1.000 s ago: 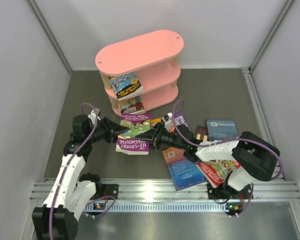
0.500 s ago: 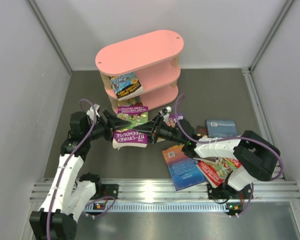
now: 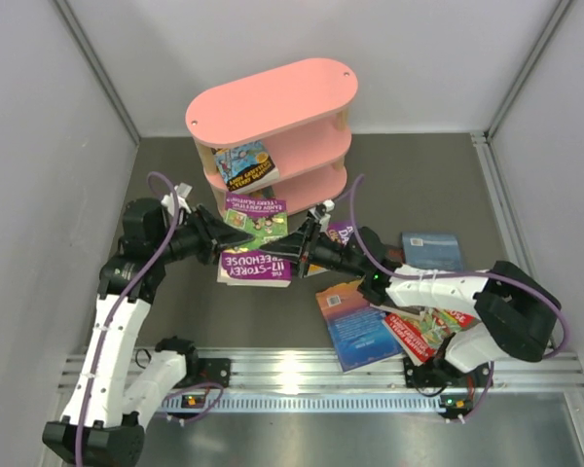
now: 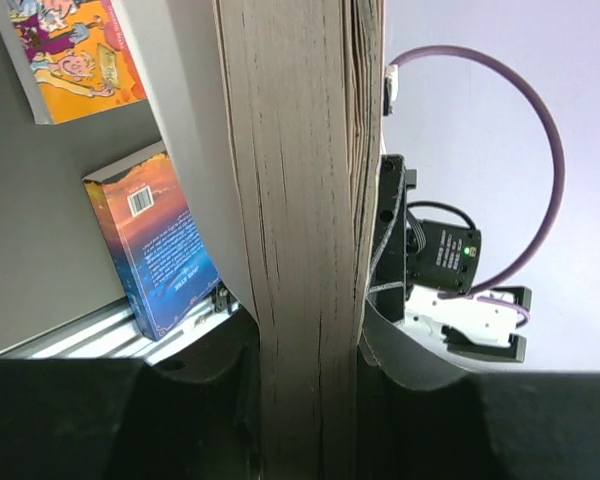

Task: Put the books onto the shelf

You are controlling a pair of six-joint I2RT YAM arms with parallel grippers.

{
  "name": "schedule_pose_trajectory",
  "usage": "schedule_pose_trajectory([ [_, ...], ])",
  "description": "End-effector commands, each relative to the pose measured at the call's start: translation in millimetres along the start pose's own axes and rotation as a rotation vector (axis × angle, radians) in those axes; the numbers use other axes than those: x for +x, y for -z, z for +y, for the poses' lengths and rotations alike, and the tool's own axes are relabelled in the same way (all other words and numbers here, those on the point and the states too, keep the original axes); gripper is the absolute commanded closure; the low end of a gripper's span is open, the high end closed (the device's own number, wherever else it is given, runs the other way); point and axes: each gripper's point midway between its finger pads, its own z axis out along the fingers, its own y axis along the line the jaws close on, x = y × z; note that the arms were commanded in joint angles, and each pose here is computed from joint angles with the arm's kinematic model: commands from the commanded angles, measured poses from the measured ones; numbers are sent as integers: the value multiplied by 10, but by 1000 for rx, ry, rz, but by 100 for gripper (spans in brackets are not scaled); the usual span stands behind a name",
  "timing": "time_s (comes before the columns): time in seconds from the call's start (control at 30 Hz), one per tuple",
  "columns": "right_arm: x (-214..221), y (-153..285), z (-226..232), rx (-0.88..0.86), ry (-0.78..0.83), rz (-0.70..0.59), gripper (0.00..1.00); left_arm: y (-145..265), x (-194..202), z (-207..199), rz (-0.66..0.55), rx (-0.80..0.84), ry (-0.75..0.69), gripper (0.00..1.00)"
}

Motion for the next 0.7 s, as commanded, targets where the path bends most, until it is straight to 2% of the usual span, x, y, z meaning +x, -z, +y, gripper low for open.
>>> schedule_pose_trajectory([
  [0.0,-184,173,940,-244,123,-70,93,217,-275,-204,-166,-49,-174,100],
  [0.03,-202,185,994,-246,137,-73,84,233,-316,-287,-174,-41,-205,100],
  [0.07,-180,185,1016,-240,160,-63,57,255,-351,-384,-184,-29,-228,100],
  [0.1,-171,183,1113,-251,179,-59,43,339,-401,-606,-215,3,-273,100],
  [0.13,-179,197,1119,-228,185,-56,24,319,-497,-659,-231,-6,-281,100],
  [0.2,-186,209,1203,-223,220,-56,13,413,-615,-964,-284,28,-327,100],
  [0.27,-220,271,1251,-209,237,-64,7,395,-776,-1158,-315,53,-345,100],
  [0.37,-263,411,1313,-203,258,-85,5,404,-988,-1529,-356,109,-368,100],
  [0.4,-279,457,1271,-192,260,-92,4,471,-1048,-1765,-388,159,-404,100],
  [0.67,-327,944,1145,-143,274,-174,2,207,-1860,-2293,-488,264,-385,100],
])
